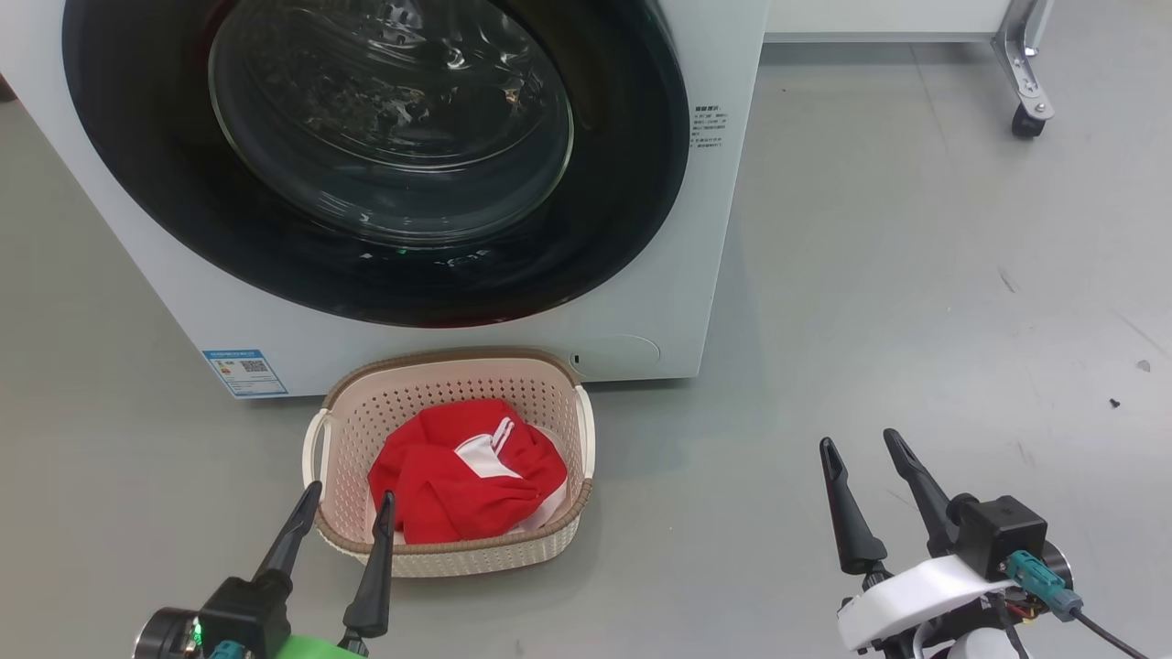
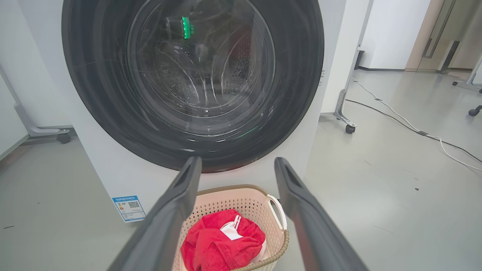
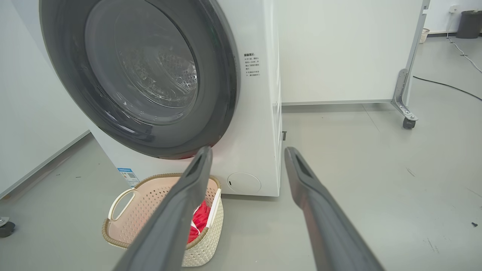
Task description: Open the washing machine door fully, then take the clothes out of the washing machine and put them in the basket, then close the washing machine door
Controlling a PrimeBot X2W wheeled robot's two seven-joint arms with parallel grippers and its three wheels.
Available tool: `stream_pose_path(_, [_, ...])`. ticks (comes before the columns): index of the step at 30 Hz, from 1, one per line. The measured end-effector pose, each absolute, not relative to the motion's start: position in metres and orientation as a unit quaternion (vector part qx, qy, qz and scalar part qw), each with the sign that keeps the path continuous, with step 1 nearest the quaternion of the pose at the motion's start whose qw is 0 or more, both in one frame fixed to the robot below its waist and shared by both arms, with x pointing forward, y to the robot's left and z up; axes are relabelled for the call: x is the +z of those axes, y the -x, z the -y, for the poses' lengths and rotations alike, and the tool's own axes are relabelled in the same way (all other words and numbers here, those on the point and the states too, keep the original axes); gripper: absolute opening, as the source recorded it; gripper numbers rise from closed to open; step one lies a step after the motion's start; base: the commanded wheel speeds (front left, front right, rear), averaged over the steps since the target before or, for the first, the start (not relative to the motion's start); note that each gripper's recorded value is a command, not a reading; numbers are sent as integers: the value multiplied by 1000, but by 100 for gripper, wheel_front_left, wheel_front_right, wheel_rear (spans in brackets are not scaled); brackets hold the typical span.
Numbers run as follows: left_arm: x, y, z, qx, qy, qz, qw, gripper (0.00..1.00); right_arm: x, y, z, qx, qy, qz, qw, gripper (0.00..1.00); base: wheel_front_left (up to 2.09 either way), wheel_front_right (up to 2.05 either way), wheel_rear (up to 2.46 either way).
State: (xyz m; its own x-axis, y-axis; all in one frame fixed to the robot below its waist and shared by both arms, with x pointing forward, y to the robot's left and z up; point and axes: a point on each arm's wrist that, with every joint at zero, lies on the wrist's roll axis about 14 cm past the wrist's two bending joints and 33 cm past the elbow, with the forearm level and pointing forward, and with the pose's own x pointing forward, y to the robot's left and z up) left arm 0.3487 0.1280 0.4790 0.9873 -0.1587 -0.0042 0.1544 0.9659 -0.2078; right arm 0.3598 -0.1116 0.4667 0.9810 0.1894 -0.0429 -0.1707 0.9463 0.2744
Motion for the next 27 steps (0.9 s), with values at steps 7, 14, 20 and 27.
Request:
stream_pose_path(7, [481,-348,-128,-80,104,-8,991,100,468,-358,111,89,-135,-32,986,100,0,0,0])
stream_pose_path(14, [482,-348,-128,-78,104,-7,991,100,469,-358,111,90,-136,-32,986,100,0,0,0])
stream_pose_path(20, [474,-344,-127,-76,105,-20,991,0,460,-353,110,89,-136,-46,986,0,0,0,0])
stream_pose_path(27, [467,-340,-127,-71,124,-32,989,0,451,-346,111,81,-152,-61,983,0,0,0,0])
